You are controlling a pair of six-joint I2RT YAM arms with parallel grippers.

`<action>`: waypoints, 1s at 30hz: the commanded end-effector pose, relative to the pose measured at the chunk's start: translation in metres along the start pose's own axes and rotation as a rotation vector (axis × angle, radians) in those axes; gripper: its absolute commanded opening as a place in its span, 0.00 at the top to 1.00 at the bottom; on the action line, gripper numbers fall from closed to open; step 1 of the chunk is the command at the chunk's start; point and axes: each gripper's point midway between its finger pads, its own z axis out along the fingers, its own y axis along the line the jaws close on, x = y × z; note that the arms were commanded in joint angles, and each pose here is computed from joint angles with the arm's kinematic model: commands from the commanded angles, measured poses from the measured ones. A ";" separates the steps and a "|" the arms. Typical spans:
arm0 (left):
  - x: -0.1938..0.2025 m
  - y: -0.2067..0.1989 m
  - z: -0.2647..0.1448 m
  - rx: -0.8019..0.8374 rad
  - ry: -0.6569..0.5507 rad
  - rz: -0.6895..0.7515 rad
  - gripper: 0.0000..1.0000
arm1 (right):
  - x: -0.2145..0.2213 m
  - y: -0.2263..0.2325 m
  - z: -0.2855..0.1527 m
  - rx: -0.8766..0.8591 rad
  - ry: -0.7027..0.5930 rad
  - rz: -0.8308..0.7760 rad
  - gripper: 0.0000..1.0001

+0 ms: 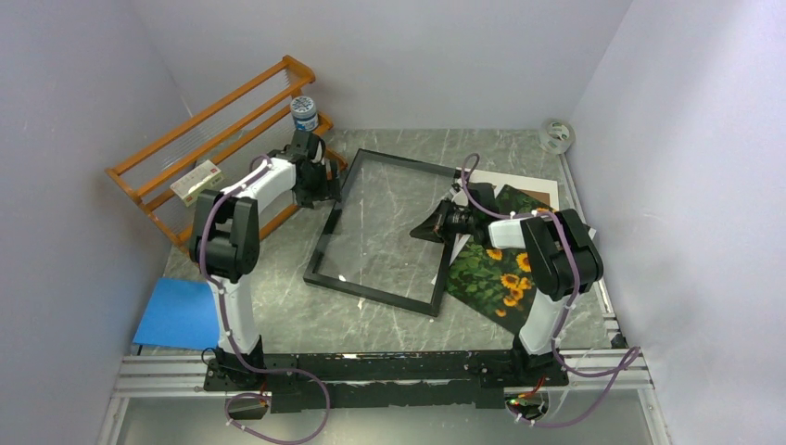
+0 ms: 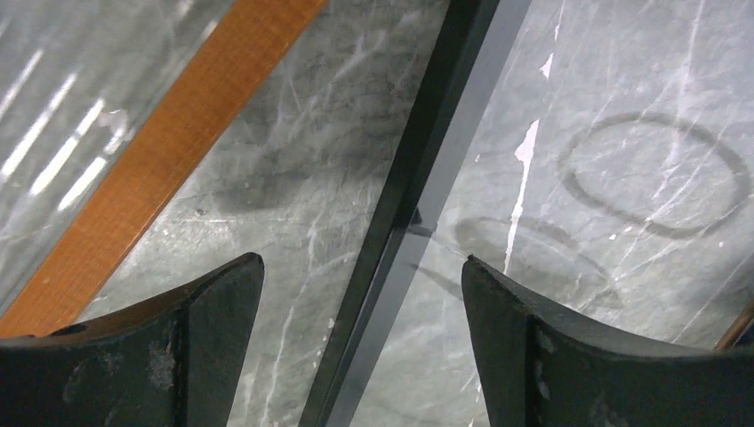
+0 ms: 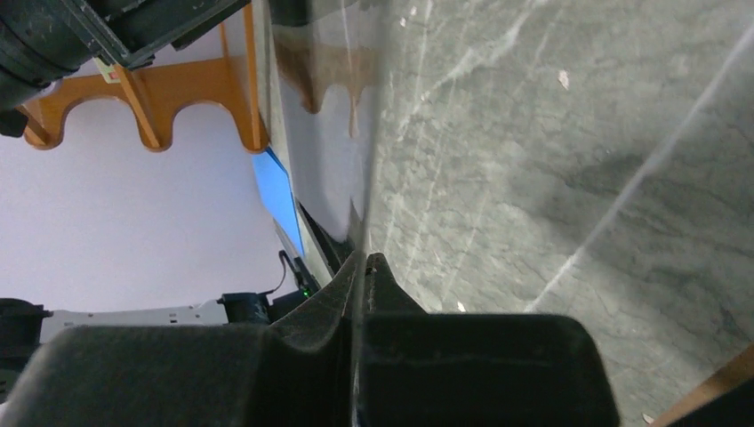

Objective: Put the photo into the frame
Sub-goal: Place the photo frame item in the photo frame.

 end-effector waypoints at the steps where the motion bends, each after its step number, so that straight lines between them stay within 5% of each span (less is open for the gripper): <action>1: -0.010 -0.014 0.010 0.071 -0.011 0.041 0.14 | -0.005 0.003 -0.002 -0.021 -0.029 -0.058 1.00; 30: 0.020 -0.017 0.044 0.133 0.109 0.047 0.28 | -0.007 -0.015 -0.012 0.120 -0.059 -0.129 1.00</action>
